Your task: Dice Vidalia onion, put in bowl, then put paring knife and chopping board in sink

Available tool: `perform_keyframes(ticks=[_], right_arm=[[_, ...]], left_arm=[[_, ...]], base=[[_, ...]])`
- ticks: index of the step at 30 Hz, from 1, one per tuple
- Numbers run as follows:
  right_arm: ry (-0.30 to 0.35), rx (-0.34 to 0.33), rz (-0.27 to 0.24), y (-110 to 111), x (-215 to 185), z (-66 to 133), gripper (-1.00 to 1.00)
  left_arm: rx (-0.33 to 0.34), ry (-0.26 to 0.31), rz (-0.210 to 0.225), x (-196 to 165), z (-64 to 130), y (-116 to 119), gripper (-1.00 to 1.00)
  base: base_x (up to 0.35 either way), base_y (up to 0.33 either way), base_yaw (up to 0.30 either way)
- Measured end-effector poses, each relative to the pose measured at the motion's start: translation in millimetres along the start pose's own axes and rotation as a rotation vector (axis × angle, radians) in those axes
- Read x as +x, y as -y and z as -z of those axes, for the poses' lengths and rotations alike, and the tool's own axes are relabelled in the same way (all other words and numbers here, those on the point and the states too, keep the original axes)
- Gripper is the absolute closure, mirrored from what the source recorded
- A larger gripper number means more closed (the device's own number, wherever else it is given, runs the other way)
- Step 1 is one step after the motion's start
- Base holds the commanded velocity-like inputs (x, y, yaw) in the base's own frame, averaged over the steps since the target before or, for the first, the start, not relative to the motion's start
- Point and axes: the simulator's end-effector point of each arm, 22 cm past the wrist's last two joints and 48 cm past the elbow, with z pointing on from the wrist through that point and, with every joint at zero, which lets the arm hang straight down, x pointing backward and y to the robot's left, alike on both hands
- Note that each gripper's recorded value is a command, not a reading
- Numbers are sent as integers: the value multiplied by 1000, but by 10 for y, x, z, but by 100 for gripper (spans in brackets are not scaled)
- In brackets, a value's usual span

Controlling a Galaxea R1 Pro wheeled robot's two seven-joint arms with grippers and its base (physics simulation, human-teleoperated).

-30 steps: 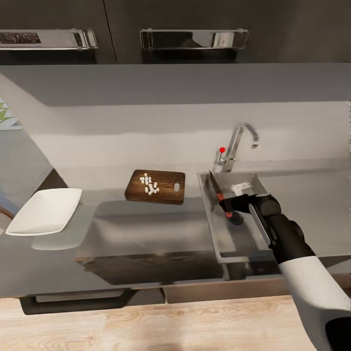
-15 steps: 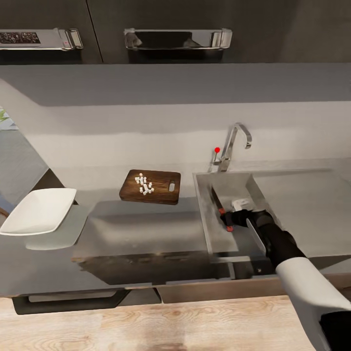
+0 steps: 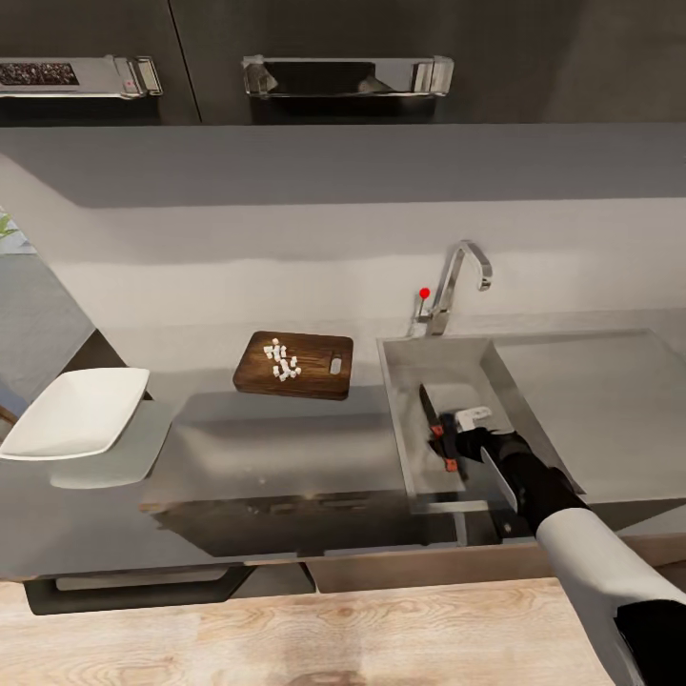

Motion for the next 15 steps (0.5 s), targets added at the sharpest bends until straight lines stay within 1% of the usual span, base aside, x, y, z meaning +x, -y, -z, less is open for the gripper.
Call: perform_keyframes(ticks=[4,6,8,9,10,12,13,15], right_arm=[[14,0,0,1,-64,20,-100],[57,0,10,-16,-261,86,-100],[146,-2,32,-57,-673,261,-100],[190,-3,42,-90,-903,392,-100],[214,-4,48,-123,-1085,531,-100],[240,-4,56,-175,-1327,765,-100],[270,-3,63,-208,-1491,927,-100],[314,-3,73,-245,-1667,1093,-100]], left_arm=[[0,0,1,-1,0,-1,-100],[0,1,0,-1,0,0,-100],[0,0,0,0,0,0,-100],[0,1,0,0,0,0,-100],[0,0,1,0,0,0,-100],[0,1,0,0,0,0,-100],[0,1,0,0,0,0,-100],[0,0,0,0,0,0,-100]], base=[[0,0,0],[0,0,0],[0,0,0],[0,0,0],[0,0,0],[0,0,0],[0,0,0],[0,0,0]])
